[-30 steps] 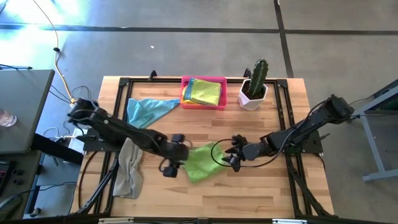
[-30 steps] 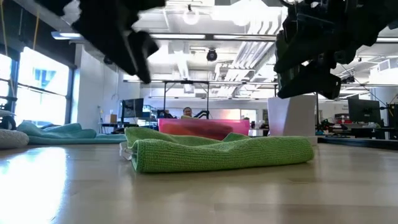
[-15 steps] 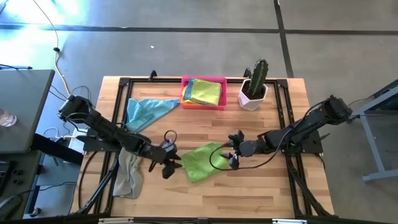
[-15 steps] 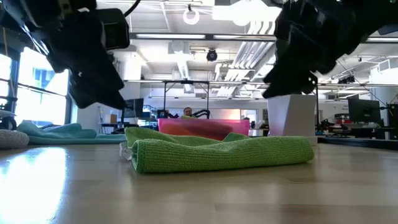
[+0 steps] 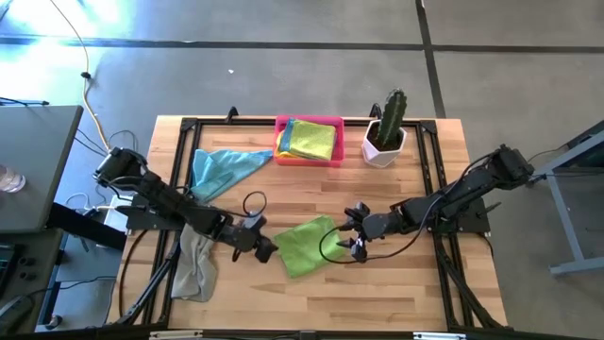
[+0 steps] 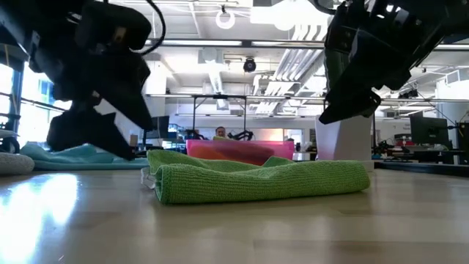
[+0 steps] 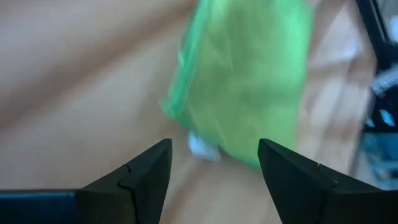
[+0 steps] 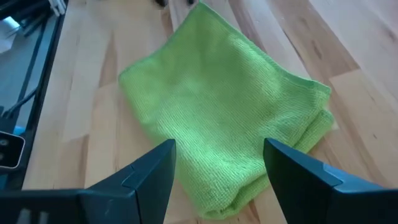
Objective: Fold microfiber towels
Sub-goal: Put the green microfiber cloth into the pink bin
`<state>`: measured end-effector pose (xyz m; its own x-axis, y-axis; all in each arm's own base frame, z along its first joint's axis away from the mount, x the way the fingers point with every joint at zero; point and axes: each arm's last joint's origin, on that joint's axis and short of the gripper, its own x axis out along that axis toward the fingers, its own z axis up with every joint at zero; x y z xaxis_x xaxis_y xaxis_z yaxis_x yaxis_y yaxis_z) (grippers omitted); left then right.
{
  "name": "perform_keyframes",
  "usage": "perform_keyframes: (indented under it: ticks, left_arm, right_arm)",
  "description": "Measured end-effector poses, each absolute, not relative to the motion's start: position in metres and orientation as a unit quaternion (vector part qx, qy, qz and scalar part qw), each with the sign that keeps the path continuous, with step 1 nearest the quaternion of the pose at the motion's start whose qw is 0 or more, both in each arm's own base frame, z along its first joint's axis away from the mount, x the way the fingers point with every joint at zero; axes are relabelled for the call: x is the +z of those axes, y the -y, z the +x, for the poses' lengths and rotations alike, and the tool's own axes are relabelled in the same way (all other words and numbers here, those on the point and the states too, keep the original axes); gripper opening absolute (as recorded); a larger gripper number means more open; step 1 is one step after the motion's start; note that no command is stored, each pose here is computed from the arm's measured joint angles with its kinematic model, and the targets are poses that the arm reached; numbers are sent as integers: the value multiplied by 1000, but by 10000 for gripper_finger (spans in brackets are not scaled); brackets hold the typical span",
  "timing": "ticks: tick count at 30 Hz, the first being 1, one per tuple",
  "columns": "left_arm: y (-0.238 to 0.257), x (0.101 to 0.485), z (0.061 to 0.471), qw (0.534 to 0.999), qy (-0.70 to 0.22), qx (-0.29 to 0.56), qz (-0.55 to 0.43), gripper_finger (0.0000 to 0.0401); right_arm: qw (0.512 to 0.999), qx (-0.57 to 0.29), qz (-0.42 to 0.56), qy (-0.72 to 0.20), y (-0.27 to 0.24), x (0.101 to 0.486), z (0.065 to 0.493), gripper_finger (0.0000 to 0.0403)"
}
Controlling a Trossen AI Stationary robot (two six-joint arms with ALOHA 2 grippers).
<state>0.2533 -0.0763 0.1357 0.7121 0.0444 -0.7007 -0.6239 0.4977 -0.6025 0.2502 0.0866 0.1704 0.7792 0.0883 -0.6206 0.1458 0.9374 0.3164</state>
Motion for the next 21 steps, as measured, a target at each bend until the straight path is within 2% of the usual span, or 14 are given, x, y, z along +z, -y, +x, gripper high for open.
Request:
perform_keyframes:
  ticks: [8, 15, 21]
  left_arm:
    - [95, 122, 261, 755, -305, 192, -547, 232]
    - [99, 101, 272, 751, -282, 194, -564, 232]
    - [103, 97, 278, 756, -246, 240, -557, 232]
  right_arm:
    - [926, -16, 181, -332, -87, 170, 250, 236]
    - [926, -16, 181, -332, -87, 170, 250, 236]
    - [926, -17, 181, -332, -87, 170, 250, 236]
